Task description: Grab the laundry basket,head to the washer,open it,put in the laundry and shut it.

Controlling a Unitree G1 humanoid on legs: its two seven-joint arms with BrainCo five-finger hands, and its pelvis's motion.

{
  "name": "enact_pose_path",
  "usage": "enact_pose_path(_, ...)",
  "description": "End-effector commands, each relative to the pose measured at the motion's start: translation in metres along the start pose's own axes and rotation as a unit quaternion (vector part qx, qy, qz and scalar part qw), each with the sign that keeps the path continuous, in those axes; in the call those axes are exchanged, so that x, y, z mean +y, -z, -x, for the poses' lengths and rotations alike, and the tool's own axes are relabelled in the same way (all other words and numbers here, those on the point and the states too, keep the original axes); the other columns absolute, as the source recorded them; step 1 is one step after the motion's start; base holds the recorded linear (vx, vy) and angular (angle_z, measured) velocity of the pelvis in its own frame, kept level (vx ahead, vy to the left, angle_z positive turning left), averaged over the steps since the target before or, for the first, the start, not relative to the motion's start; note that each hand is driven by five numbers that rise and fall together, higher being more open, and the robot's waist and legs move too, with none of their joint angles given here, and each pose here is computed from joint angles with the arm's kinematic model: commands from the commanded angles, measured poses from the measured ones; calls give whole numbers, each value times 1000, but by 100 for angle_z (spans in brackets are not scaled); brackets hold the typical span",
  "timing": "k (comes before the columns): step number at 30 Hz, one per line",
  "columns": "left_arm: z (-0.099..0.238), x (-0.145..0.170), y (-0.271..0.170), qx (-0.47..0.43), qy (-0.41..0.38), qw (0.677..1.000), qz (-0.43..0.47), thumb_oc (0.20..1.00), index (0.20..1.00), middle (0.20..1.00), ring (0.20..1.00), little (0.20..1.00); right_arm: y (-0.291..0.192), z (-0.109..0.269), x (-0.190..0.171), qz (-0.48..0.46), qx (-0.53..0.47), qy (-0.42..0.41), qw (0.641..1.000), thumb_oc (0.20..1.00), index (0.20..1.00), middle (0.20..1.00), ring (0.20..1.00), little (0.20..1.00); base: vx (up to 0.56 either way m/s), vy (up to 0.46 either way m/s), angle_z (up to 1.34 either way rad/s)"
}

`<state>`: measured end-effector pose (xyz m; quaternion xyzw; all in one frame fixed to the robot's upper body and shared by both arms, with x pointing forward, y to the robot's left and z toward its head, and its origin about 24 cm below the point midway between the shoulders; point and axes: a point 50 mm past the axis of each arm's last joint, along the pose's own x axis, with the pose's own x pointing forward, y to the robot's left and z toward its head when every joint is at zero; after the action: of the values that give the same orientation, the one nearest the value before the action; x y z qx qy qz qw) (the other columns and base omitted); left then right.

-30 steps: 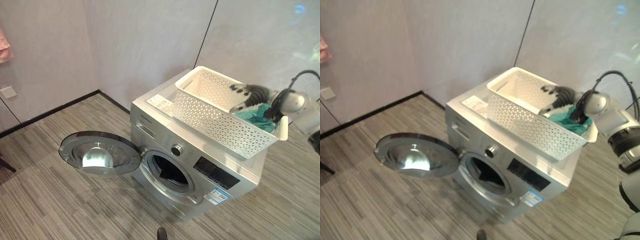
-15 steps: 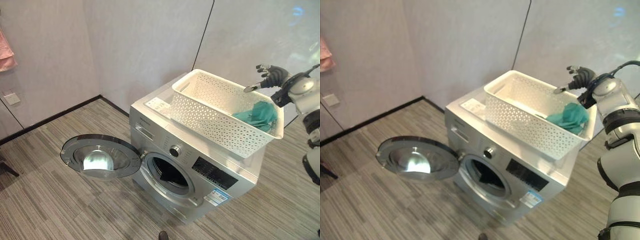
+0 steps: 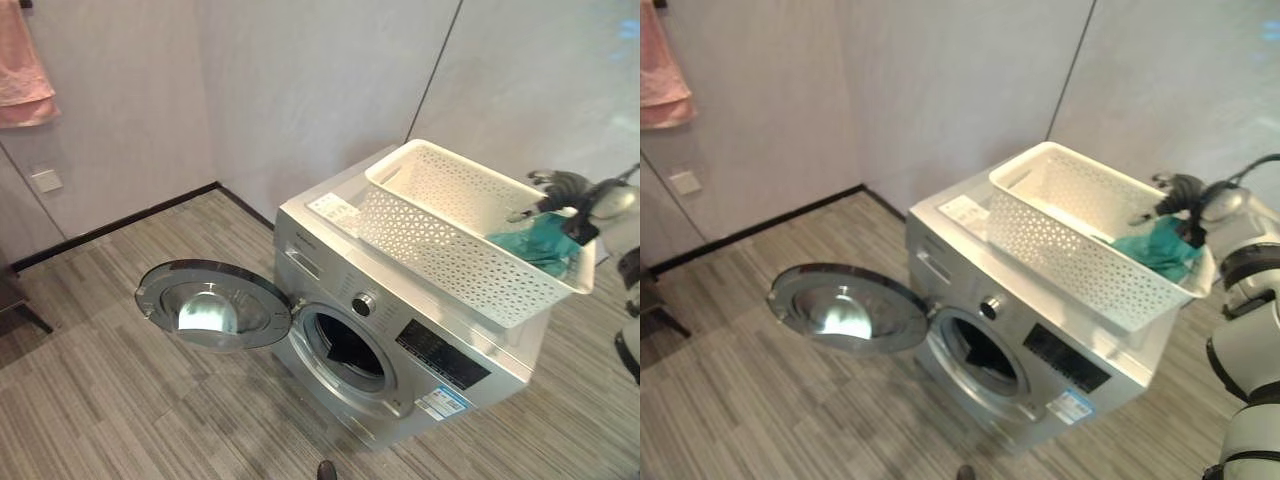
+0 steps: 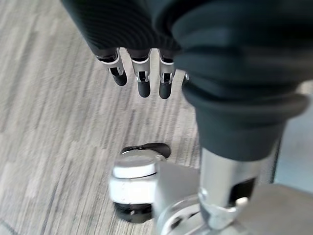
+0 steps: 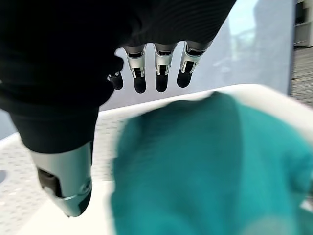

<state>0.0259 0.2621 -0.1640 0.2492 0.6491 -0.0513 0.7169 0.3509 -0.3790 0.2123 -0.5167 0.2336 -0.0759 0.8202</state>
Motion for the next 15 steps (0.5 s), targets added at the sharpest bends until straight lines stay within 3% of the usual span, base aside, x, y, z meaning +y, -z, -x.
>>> enact_pose_path(1,-1,-18,-22,-32,43,999,-3,1000,1000,1000,1000,1000,41,21,-42,25,80,66,994,1000,1000,1000,1000,1000,26,-31,20)
enact_pose_path(8,-2,-4,-33,-53,22,998,-10,1000,1000,1000,1000,1000,73,27,-37,26,128,62,990,1000,1000,1000,1000,1000,13,-15,2)
enact_pose_path(15,-2,0,-44,-71,18,997,-29,1000,1000,1000,1000,1000,52,18,-28,42,91,47,994,1000,1000,1000,1000,1000,7,-4,5)
